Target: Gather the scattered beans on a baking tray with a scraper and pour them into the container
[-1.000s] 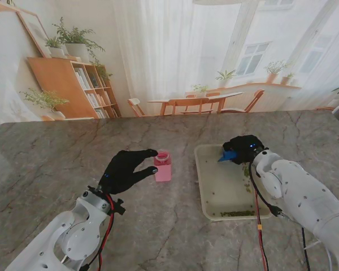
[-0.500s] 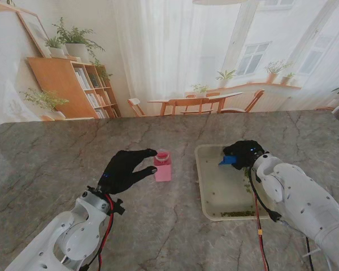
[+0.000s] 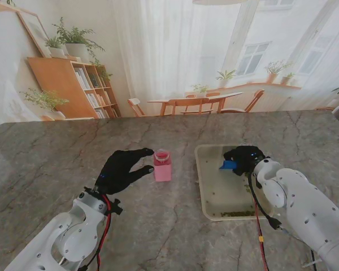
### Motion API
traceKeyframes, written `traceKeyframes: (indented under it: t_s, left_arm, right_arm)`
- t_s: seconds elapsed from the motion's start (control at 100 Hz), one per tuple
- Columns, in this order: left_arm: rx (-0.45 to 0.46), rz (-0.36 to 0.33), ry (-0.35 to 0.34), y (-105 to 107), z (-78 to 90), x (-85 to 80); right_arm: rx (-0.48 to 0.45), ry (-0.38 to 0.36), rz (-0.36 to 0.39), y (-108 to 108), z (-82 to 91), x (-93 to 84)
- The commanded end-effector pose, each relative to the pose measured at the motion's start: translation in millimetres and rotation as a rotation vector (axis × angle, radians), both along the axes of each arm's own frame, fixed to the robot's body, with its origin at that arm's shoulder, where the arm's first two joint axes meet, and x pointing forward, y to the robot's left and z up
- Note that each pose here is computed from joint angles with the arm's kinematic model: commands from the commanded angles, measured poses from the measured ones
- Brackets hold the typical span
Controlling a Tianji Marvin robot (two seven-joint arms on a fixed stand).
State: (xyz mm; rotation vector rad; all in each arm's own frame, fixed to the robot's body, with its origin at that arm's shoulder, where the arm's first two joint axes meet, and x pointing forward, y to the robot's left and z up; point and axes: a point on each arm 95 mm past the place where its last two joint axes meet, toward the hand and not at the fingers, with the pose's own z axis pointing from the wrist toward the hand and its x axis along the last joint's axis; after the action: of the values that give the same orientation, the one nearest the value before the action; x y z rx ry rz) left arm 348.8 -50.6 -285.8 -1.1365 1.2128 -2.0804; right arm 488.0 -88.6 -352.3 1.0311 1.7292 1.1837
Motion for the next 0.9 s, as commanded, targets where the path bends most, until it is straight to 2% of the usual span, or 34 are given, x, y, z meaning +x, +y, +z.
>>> traceKeyframes:
  t_s: [0.0, 0.42, 0.89]
  left_arm:
    - [-0.011, -0.001, -0.002, -1, 0.3, -2.8]
    - [-0.018, 0.010, -0.009, 2, 1.0, -4.3]
    - [-0.023, 0.024, -0.018, 5, 2.1, -6.3]
  right_arm:
    - [-0.041, 0.103, -0.011, -9, -32.4, -20.3]
    - [-0.031, 0.138, -0.031, -8, -32.9, -37.8]
    - [-0.022, 0.241, -0.042, -8, -33.5, -63.8]
